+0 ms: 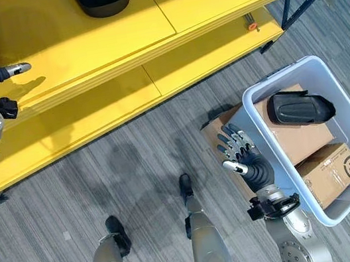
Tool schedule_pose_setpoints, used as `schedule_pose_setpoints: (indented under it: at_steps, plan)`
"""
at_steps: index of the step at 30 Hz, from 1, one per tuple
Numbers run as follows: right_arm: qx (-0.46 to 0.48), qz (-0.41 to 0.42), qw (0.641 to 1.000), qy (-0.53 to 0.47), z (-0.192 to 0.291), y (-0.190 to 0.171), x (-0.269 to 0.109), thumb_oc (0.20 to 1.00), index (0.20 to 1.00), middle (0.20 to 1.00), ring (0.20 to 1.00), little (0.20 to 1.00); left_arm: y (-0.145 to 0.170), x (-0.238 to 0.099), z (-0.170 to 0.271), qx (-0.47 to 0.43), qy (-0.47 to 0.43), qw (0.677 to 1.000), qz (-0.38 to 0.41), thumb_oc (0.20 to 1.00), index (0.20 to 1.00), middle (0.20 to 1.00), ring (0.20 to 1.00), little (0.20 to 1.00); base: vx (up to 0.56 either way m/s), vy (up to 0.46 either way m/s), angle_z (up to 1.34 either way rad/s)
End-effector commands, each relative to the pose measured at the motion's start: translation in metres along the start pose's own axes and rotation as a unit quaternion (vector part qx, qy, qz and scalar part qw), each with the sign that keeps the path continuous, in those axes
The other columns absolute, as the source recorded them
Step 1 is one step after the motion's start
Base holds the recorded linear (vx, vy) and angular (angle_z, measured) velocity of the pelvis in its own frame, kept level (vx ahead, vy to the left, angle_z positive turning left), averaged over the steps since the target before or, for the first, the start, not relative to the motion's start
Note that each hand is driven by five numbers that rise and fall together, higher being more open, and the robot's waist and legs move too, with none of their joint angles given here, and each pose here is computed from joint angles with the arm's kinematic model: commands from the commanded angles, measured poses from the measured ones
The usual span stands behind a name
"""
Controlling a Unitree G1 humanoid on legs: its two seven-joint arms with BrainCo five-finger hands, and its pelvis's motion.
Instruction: Move parts from the plastic box to the shelf.
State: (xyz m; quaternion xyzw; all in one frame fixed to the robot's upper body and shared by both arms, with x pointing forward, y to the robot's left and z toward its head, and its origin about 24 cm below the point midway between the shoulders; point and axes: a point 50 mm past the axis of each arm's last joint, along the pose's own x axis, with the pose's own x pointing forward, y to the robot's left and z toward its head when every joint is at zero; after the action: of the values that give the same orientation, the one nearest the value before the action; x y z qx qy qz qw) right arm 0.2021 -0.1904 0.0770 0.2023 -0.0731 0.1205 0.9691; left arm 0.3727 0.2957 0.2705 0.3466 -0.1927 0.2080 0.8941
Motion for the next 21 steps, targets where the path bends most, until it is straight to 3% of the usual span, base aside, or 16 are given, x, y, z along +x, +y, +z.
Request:
schedule_pose_setpoints:
  at_steps: [1,21]
  plan:
    - [-0.003,0.001,0.999,-0.038,0.017,-0.003,-0.004,1.0,1.0,1.0,1.0,1.0,0.028,0.014,0.027,-0.093,-0.045,0.993,0.054,1.0,1.0,1.0,1.0,1.0,0.0,0.0,0.0]
    - [-0.005,-0.008,1.0,-0.023,0.013,-0.006,-0.007,1.0,1.0,1.0,1.0,1.0,0.017,0.02,0.034,-0.182,-0.028,0.982,0.047,1.0,1.0,1.0,1.0,1.0,0.0,-0.002,0.0]
